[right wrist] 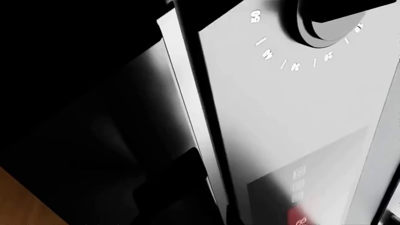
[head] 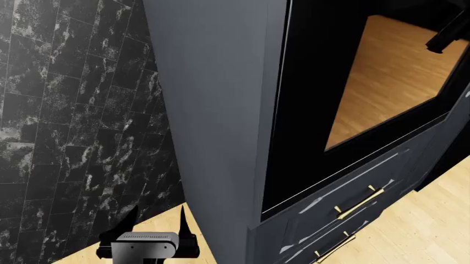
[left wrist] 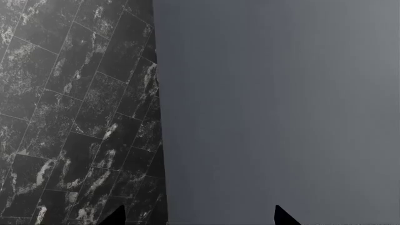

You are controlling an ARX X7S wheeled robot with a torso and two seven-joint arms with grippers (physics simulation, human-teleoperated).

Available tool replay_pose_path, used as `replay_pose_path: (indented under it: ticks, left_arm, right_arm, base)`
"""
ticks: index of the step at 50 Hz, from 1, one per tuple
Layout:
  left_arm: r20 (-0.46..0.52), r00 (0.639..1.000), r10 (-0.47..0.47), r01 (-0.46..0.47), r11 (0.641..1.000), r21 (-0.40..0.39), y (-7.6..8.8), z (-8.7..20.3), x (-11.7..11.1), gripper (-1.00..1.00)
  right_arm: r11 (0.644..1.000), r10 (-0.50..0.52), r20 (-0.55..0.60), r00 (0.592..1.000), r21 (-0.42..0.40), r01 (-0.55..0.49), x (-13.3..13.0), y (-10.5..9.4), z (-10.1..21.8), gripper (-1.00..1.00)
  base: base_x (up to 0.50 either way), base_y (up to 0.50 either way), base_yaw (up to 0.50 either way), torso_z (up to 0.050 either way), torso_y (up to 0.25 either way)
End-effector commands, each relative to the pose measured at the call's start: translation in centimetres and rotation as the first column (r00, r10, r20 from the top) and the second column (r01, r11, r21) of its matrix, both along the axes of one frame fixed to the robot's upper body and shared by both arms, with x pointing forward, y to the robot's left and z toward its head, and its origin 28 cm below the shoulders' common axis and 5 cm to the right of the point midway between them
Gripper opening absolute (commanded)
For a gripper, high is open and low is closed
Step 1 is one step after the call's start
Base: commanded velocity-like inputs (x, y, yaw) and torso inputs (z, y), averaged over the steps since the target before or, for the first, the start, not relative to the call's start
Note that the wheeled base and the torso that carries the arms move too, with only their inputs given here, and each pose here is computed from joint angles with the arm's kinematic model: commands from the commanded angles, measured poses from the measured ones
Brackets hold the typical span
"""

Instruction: Open the oven door

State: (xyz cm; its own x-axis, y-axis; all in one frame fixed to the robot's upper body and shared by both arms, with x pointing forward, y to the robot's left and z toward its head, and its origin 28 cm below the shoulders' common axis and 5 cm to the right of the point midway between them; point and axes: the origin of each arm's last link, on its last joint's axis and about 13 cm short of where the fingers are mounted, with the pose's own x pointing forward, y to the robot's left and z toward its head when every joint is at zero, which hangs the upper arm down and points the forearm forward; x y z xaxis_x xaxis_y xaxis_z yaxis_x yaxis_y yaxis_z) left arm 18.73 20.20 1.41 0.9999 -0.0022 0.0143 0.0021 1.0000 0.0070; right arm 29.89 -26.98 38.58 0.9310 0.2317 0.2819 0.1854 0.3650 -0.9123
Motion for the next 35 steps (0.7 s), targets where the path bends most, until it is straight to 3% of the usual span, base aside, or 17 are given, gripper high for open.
replay_pose_path:
  ticks: [1,35]
  left_arm:
    - [-0.002,1.0,-0.001,0.001,1.0,-0.002,0.0,-0.2,0.0,1.0]
    - [0.002,1.0,-0.023,0.023,1.0,-0.013,-0.3,-0.3,0.0,1.0]
  right_arm:
    - [1.0,-0.014,-0.014,1.0,-0.015,0.014,-0.3,-0.2,-0.1,-1.0]
    - [0.996,-0.077,-0.028,0.997,-0.038,0.076,-4.6,-1.5,-0.4,-1.0]
  base:
    - [0.0,0.0,0.0,0.0,0.0]
    - [0.0,0.0,0.0,0.0,0.0]
